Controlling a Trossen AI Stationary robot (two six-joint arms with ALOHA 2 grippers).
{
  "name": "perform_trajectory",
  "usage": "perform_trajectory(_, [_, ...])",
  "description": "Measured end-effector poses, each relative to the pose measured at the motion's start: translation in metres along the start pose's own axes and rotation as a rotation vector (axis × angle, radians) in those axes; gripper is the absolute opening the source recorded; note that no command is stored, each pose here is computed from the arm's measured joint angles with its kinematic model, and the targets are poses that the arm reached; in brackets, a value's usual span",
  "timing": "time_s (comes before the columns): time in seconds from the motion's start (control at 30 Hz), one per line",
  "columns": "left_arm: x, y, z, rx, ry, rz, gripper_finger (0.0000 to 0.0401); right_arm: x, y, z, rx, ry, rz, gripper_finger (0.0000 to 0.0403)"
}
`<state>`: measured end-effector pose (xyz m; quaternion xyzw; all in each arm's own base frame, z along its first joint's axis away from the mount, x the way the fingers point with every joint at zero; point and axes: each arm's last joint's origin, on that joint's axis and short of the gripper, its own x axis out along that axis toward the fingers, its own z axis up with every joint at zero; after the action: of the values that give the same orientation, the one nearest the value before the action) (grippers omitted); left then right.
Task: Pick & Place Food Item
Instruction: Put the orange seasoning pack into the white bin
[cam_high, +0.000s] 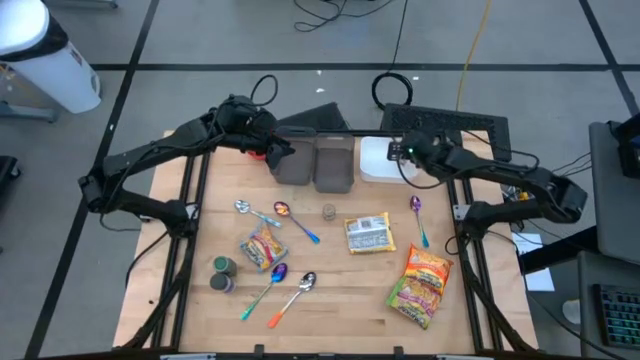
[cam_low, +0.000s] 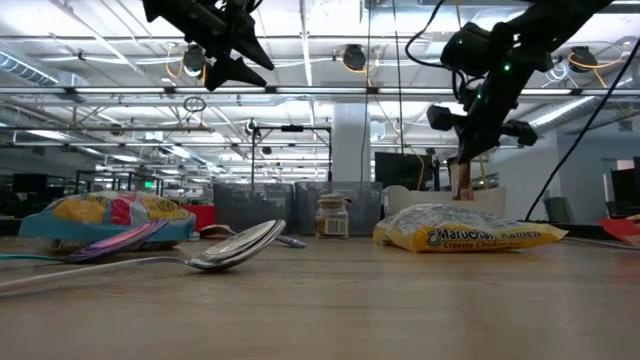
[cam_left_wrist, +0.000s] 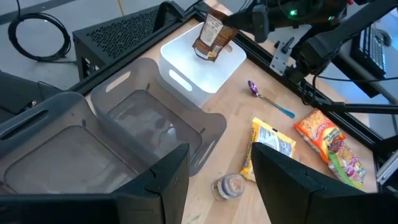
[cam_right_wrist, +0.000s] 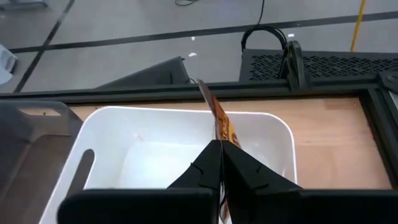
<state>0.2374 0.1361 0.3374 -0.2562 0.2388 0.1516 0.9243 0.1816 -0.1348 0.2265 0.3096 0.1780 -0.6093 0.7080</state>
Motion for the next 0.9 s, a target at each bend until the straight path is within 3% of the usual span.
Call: perform_trajectory(0.9, [0.0, 0.0004, -0.0013, -0.008, 0.013, 0.003, 0.0182, 0.0055, -0.0041, -0.0073, -0.057, 0.026, -0.091, 0.0])
